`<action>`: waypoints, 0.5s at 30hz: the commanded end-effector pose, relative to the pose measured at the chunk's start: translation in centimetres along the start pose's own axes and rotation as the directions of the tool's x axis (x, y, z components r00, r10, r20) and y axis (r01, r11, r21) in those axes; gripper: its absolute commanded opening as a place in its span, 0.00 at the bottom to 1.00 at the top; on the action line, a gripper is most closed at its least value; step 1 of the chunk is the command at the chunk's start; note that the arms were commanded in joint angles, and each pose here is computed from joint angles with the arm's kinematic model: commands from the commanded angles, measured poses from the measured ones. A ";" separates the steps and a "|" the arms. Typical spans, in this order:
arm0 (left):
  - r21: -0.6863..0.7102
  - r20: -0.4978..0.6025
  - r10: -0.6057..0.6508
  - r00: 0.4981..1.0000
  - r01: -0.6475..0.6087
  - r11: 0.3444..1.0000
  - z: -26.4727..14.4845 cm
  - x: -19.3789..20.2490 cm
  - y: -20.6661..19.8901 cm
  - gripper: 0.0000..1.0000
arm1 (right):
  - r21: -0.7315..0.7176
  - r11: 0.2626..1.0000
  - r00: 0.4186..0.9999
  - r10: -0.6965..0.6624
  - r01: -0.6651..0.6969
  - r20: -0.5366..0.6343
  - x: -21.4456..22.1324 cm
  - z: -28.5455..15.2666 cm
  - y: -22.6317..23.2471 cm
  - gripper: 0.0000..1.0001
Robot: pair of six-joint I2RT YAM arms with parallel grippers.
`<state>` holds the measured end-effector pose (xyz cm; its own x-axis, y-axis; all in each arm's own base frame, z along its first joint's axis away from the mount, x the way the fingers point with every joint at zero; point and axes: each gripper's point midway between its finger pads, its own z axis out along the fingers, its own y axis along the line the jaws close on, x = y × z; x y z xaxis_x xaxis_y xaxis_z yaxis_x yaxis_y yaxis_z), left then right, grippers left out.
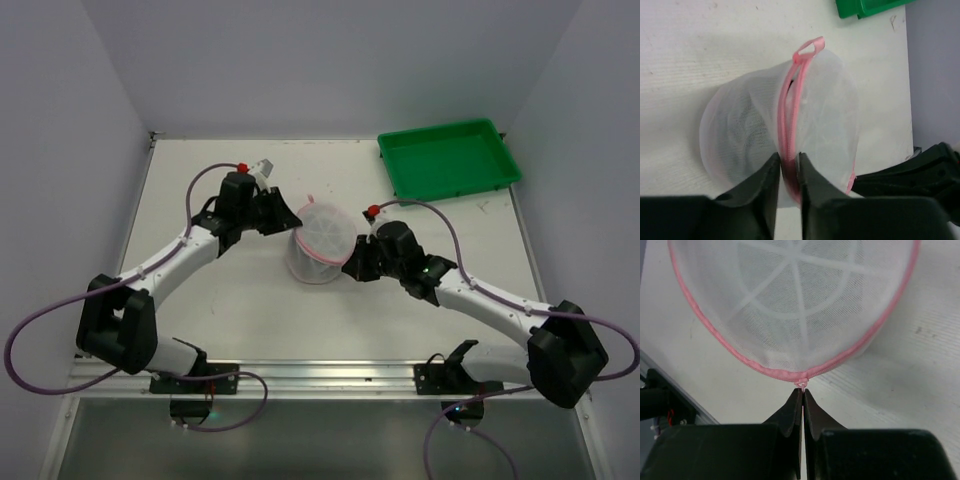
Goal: Unzip the laundry bag and remove the bra
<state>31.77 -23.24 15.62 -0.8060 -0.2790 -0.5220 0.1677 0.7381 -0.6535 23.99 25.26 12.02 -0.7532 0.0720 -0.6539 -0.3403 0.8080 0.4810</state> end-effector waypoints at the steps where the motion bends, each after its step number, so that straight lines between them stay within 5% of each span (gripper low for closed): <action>1: -0.003 0.056 0.082 0.995 -0.082 0.997 0.4 -4.6 -0.3 0.29 | -0.166 0.986 0.999 0.021 -0.026 -0.034 0.0 0.9 3.9 0.00; 5: 0.018 0.094 0.065 0.993 -0.067 0.998 0.4 -7.3 -0.7 0.60 | -0.312 0.948 0.998 0.068 -0.070 -0.018 -2.0 2.7 9.5 0.00; 6: 0.020 0.095 0.041 0.995 -0.044 0.999 0.3 -6.9 -0.4 0.81 | -0.343 0.936 0.997 0.076 -0.075 -0.010 -2.5 2.8 10.5 0.00; 8: 0.011 0.159 0.034 0.987 -0.037 0.999 -1.2 -7.5 -0.4 0.96 | -0.401 0.913 0.996 0.087 -0.075 0.012 -3.5 2.9 12.9 0.00; 15: -0.152 0.190 -0.117 0.975 0.146 0.977 -4.6 -2.1 4.9 1.00 | -0.441 0.894 0.993 0.111 -0.082 0.042 -4.6 4.3 15.9 0.00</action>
<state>33.29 -17.94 17.79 -0.7067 -0.4058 -0.5796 0.0722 0.7735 -0.6296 23.53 38.41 16.61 -0.7909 0.1121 -0.6016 -0.4578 0.5439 0.7033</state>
